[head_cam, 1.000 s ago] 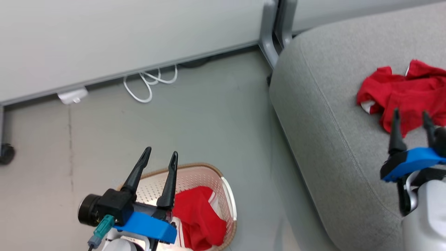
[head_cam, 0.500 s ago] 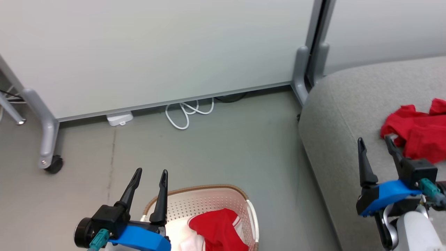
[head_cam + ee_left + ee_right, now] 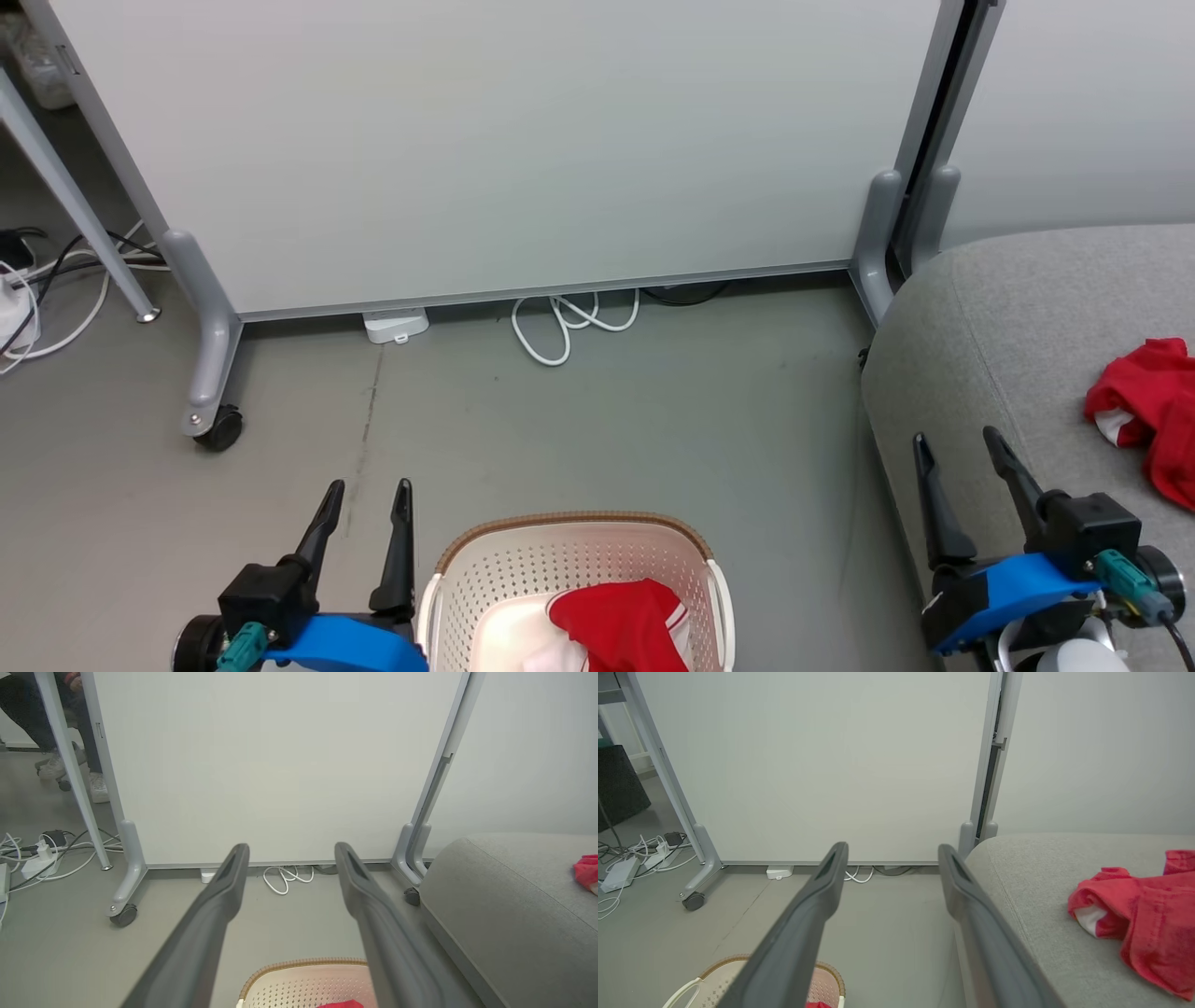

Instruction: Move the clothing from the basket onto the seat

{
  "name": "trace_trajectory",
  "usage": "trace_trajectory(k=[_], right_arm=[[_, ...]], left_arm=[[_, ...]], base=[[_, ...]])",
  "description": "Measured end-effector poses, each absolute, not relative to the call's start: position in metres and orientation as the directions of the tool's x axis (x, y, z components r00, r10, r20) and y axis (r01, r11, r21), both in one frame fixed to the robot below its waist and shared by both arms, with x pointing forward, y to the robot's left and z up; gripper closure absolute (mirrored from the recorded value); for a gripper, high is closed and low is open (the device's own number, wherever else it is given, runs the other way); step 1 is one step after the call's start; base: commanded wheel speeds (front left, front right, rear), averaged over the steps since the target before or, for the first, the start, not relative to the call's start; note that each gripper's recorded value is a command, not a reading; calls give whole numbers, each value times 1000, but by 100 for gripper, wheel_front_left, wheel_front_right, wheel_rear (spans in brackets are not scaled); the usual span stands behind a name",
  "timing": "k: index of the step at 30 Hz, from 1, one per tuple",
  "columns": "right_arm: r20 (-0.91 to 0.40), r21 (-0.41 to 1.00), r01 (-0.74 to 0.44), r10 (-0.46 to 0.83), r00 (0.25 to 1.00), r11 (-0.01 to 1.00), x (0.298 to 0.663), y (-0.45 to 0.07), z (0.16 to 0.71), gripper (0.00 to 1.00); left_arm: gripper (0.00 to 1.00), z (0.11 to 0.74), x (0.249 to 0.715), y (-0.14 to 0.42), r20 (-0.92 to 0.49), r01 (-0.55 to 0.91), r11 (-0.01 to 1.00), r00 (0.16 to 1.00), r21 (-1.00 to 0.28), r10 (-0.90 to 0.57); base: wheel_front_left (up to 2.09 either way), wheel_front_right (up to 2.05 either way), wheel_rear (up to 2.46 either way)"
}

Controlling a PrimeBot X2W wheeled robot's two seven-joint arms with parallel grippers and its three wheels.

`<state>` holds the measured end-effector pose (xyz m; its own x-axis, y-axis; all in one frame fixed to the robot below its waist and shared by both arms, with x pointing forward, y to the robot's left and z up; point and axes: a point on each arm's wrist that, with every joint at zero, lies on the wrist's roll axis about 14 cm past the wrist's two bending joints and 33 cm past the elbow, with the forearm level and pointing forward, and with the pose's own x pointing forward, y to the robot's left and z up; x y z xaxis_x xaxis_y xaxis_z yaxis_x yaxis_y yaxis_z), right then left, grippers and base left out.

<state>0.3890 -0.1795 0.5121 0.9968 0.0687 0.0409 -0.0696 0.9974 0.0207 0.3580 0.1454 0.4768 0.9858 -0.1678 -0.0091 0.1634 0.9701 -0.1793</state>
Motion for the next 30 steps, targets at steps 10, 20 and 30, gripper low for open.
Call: trace_trajectory(k=[10, 20, 30], right_arm=[[55, 71, -107, 104, 993, 992, 384, -166, 515, 0], [44, 77, -117, 114, 992, 990, 384, -162, 511, 0], [41, 85, -106, 103, 994, 991, 382, -166, 509, 0]], left_arm=[[0, 471, 354, 163, -28, 109, 978, 993, -178, -116], [0, 472, 357, 168, -27, 95, 980, 994, -177, -101], [0, 469, 359, 164, -36, 99, 978, 994, -185, -108]], base=[[0, 0, 0], [0, 0, 0], [0, 0, 0]])
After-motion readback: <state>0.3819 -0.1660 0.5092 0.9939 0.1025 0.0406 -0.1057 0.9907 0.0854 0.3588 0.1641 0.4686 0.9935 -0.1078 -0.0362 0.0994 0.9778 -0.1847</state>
